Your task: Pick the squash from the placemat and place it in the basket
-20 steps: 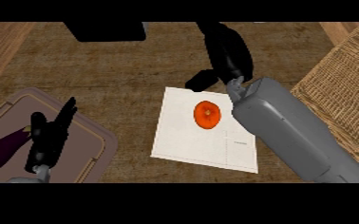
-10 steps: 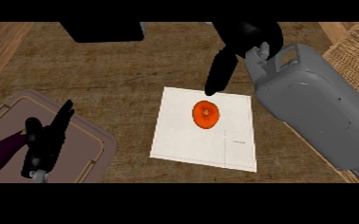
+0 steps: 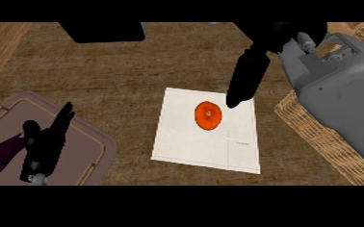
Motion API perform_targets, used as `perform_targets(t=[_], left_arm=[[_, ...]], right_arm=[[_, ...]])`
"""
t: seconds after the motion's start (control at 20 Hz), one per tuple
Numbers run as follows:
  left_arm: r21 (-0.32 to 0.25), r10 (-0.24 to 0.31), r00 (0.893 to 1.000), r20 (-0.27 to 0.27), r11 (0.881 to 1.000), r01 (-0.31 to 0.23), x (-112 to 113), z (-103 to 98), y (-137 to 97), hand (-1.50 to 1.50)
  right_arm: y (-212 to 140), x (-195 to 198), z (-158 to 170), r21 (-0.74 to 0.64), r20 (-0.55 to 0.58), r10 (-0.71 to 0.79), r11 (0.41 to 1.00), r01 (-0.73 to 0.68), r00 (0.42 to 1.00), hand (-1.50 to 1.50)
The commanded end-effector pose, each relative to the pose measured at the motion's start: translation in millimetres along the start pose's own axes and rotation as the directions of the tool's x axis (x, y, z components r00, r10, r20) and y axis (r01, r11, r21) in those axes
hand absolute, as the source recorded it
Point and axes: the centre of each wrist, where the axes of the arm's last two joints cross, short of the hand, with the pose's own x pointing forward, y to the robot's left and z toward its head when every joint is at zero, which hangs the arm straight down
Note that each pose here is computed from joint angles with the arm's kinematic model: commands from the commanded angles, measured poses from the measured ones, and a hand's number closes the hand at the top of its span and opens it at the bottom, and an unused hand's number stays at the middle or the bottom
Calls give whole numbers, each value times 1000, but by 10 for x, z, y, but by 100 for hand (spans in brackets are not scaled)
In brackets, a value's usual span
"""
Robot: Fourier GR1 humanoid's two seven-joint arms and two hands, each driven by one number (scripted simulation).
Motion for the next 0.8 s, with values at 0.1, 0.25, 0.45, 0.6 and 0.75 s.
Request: perform_targets(t=[0.1,0.25,0.45,0.6,0.75], left_arm=[[-72,29,982,-184,997,-42,-348,183,-211,0],[-75,21,984,-175,997,-35,-323,189,-113,0],[-86,43,984,-170,995,-58,-248,150,-442,0],[-96,37,984,-172,994,-54,-154,77,-277,0],[-75,19,986,-167,997,-32,-292,171,-184,0]], right_arm=[[202,65,103,63,-132,43,997,-35,990,-150],[172,70,107,39,-138,11,999,-6,990,-150],[516,-2,58,51,-111,-6,999,11,994,-150],[634,-132,-20,45,-141,2,999,5,990,-150],[819,-86,1,53,-158,14,999,-5,987,-150]])
